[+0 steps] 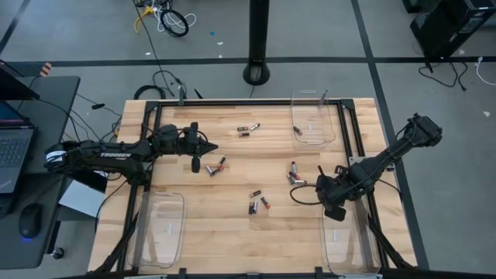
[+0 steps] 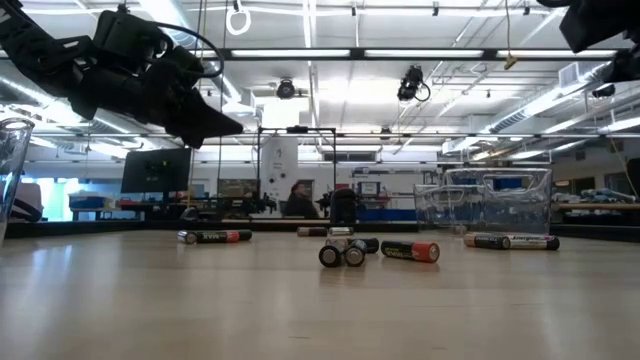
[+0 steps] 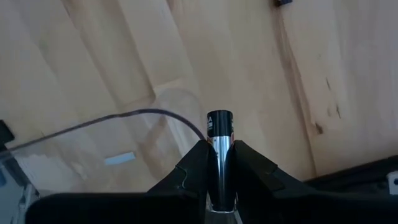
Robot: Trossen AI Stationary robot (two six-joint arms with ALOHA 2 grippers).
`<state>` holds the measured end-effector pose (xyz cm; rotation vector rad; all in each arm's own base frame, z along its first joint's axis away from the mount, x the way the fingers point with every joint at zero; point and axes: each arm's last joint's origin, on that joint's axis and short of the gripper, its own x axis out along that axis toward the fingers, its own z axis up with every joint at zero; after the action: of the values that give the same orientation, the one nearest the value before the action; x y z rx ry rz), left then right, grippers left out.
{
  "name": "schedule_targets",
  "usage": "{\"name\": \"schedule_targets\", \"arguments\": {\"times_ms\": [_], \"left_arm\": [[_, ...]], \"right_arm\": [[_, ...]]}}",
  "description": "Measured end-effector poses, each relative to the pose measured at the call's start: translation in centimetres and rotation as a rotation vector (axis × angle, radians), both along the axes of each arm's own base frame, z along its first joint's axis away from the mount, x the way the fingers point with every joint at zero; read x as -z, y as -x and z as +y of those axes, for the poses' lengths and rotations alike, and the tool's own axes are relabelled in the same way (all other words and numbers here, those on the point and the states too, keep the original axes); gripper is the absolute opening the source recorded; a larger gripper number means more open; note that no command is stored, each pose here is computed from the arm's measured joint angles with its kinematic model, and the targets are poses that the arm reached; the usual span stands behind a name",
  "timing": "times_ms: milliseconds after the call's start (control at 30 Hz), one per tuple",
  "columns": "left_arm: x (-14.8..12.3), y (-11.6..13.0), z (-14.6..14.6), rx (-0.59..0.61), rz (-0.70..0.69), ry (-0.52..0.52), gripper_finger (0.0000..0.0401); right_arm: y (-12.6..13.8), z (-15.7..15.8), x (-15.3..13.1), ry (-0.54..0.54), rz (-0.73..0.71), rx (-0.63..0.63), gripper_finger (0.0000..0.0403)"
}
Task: Sort batteries
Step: Put the white battery into the bottom right transparent bin
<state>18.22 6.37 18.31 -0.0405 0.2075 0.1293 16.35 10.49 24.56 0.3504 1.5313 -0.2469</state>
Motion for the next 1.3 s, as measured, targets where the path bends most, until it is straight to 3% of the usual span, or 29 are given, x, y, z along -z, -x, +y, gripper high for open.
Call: {"name": "schedule_targets", "arguments": {"times_ms": [300, 600, 767, 1100, 1300], "left_arm": [[0.1, 0.0, 0.0, -0.003, 0.006, 0.004, 0.0012], [0.3, 0.1, 0.1, -0.026, 0.042, -0.025, 0.0012], [0.4, 0.1, 0.1, -0.037, 0.045, -0.016, 0.0012], [0.4, 0.1, 0.1, -0.04, 0.043, -0.006, 0.0012], [0.4, 0.1, 0.1, -0.053, 0.044, -0.015, 0.0012]], "right_arm": [[0.1, -0.3, -3.2, 0.005, -0.215, 0.002, 0.0068], [0.5, 2.3, -2.6, -0.139, -0.273, -0.04, 0.0067], [1.8, 3.6, -0.9, -0.16, -0.247, -0.007, 0.0068], [3.6, 3.6, 5.2, -0.135, -0.189, 0.008, 0.0068], [3.8, 3.1, 6.3, -0.111, -0.177, -0.013, 0.0069]]}}
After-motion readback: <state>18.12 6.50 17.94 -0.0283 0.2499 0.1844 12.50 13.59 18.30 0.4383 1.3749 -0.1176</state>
